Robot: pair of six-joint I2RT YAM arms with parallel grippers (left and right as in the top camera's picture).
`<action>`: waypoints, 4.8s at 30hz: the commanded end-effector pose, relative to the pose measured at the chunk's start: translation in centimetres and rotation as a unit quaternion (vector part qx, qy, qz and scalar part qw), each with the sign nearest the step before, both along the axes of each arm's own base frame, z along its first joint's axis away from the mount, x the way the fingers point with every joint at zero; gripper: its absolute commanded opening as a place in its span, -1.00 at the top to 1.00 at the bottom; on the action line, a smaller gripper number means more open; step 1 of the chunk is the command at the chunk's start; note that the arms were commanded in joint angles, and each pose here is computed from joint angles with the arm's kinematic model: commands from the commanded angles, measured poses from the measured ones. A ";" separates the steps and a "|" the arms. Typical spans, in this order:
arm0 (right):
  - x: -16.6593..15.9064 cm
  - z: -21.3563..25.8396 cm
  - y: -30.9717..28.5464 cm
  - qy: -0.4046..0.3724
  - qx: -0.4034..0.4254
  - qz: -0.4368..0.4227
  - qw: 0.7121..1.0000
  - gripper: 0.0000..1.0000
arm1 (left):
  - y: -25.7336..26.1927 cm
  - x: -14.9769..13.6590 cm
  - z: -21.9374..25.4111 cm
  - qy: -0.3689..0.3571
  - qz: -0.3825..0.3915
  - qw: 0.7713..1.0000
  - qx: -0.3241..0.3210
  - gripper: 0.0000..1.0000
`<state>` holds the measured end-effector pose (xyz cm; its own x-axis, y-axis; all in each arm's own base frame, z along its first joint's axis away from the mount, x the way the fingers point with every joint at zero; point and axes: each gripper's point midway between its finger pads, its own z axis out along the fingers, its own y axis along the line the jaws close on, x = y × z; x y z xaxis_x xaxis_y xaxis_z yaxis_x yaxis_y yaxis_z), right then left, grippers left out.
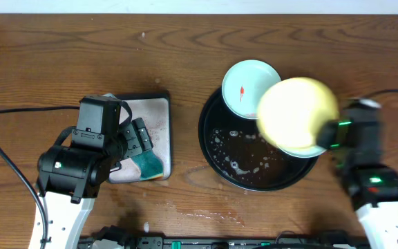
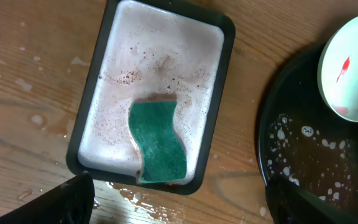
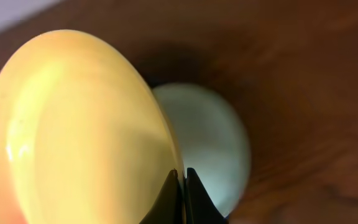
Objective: Clean dirty plates on tray and stack at the side
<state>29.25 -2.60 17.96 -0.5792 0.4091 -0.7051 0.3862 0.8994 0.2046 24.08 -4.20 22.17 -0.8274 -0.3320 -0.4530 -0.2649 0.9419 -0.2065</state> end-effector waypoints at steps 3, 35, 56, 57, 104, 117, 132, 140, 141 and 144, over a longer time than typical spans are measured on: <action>-0.6 -1.1 -7.4 -0.001 0.095 -0.117 0.989 0.98 | 0.1 0.1 0.3 -0.001 0.000 1.000 0.002 -0.76; 2.7 -6.3 -10.8 0.014 0.176 -0.073 0.982 0.11 | 0.1 0.1 0.2 -0.001 0.000 1.000 0.002 -0.76; 2.5 -15.3 -4.8 0.216 0.007 0.022 0.976 0.98 | 0.1 0.1 0.3 -0.001 0.000 1.000 0.002 -0.77; 2.4 -15.1 -4.7 0.215 0.010 0.024 0.976 0.98 | 0.1 0.1 0.3 -0.001 0.000 1.000 0.002 -0.76; -1.7 -3.3 10.8 0.079 0.022 0.306 0.949 0.14 | 0.5 -0.2 -10.9 0.165 0.044 0.985 0.028 -0.50; -3.3 -4.6 10.6 0.120 0.030 0.303 0.945 0.20 | -0.9 1.2 -22.6 0.291 0.066 0.955 -0.005 0.36; -3.5 -4.7 10.6 0.125 0.031 0.303 0.944 0.24 | -0.9 2.9 -16.8 0.225 0.014 0.974 -0.004 0.13; -3.5 -4.7 10.5 0.126 0.031 0.303 0.944 0.23 | -0.4 -0.1 -19.2 0.264 0.032 0.964 -0.001 -0.03; -3.5 -4.7 10.6 0.125 0.031 0.303 0.944 0.22 | -0.4 -0.6 -20.0 0.270 0.039 0.962 -0.003 0.04; -3.5 -4.7 10.6 0.126 0.031 0.303 0.944 0.22 | -0.3 -1.1 -21.6 0.268 0.042 0.962 -0.004 0.43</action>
